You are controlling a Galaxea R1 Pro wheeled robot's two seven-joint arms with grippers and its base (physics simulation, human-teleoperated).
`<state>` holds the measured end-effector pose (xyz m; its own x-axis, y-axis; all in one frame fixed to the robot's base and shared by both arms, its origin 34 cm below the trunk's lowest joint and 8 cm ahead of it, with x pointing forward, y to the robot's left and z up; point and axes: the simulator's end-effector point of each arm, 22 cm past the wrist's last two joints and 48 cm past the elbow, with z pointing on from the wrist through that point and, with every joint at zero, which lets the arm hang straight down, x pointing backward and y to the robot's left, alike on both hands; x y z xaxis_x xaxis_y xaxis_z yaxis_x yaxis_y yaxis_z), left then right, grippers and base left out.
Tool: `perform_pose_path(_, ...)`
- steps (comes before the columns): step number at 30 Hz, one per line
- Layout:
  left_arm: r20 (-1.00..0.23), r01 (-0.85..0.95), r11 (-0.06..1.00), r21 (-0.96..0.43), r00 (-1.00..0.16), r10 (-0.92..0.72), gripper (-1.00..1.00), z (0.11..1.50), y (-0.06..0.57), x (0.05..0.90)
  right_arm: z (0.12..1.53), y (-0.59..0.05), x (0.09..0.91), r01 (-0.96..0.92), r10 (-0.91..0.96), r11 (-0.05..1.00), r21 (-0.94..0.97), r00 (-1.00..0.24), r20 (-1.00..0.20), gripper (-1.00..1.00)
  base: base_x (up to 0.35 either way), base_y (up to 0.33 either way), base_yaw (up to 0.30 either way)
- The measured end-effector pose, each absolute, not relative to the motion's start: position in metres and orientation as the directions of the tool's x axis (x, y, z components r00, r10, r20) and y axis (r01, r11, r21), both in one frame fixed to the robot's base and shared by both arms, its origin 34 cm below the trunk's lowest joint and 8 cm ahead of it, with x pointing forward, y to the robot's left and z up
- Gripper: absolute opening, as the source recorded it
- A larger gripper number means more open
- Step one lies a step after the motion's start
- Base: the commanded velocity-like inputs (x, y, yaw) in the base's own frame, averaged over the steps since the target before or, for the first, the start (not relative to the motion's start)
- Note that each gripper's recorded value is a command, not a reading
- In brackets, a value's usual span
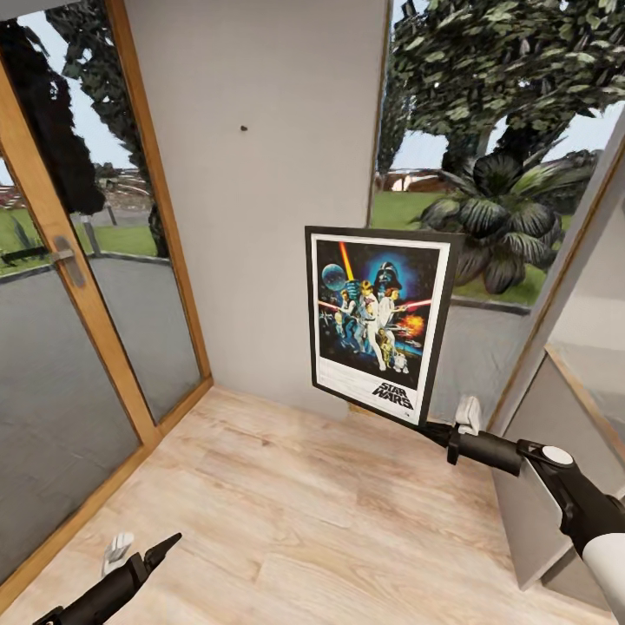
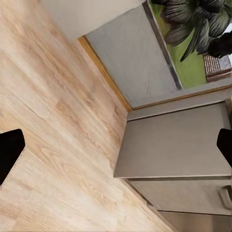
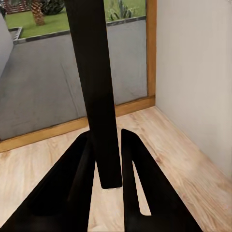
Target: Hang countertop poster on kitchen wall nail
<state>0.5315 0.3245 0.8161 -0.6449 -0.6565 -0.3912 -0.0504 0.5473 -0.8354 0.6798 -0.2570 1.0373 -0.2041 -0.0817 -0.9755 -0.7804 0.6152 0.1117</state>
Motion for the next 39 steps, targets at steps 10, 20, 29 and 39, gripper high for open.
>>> perform_pose_path(10,-0.391,-0.050,0.547,-0.835,-0.645,-0.657,1.00,0.8162,0.3245,0.5317,1.0374,-0.2570,0.6798,-0.780,-0.082,0.615,0.112,-0.204,-0.976,-1.00,0.326,0.174,0.000)
perform_pose_path(20,-0.391,-0.051,0.547,-0.835,-0.645,-0.657,1.00,0.8161,0.3245,0.5315,1.0374,-0.2570,0.6798,-0.780,-0.082,0.615,0.112,-0.204,-0.976,-1.00,0.330,0.128,0.000)
perform_pose_path(29,-0.391,-0.051,0.547,-0.835,-0.645,-0.657,1.00,0.8160,0.3245,0.5313,1.0372,-0.2566,0.6796,-0.781,-0.082,0.614,0.112,-0.205,-0.975,-1.00,0.338,0.097,0.000)
perform_pose_path(39,-0.391,-0.051,0.547,-0.835,-0.645,-0.657,1.00,0.8160,0.3245,0.5314,1.0371,-0.2569,0.6797,-0.781,-0.082,0.615,0.112,-0.205,-0.975,-1.00,0.340,0.090,0.000)
